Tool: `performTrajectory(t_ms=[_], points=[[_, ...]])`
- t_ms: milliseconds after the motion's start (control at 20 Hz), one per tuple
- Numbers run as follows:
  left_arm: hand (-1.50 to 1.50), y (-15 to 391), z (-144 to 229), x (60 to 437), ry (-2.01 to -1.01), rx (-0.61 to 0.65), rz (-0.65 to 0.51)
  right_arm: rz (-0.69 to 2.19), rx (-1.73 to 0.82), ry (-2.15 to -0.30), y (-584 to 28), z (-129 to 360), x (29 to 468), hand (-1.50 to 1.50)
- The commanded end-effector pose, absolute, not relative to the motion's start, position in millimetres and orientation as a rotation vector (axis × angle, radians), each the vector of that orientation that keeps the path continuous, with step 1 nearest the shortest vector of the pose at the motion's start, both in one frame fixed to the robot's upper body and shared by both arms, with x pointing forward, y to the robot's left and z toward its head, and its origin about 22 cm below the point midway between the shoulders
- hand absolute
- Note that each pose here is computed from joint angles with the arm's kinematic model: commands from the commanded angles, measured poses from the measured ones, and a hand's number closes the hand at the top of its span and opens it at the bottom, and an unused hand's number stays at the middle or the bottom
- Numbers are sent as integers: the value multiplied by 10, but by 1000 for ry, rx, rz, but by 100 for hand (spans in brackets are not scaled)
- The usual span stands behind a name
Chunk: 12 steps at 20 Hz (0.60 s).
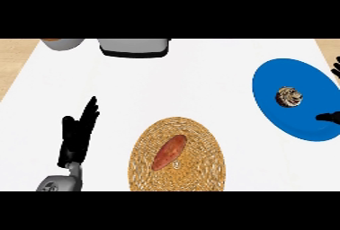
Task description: Pick the cupcake from the placemat and place it in the plate
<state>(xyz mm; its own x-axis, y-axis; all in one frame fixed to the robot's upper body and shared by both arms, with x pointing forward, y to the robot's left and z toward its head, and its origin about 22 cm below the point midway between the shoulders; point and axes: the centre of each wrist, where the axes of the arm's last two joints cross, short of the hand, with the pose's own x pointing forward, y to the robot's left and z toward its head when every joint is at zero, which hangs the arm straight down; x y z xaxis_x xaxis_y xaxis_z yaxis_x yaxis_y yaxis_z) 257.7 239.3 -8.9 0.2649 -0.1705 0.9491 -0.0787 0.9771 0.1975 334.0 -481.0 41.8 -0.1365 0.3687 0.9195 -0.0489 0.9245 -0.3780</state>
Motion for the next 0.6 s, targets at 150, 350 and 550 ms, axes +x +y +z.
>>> performTrajectory(t_ms=[150,350,550], points=[[0,2385,-174,2554,-1290,190,-64,382,-232,-1693,-4815,213,3204,-150],[0,2342,25,2543,-1319,212,-56,393,-269,-1684,-4817,176,3177,-150],[0,2553,-109,2485,-1301,222,-48,376,-291,-1669,-4989,350,3135,-150]])
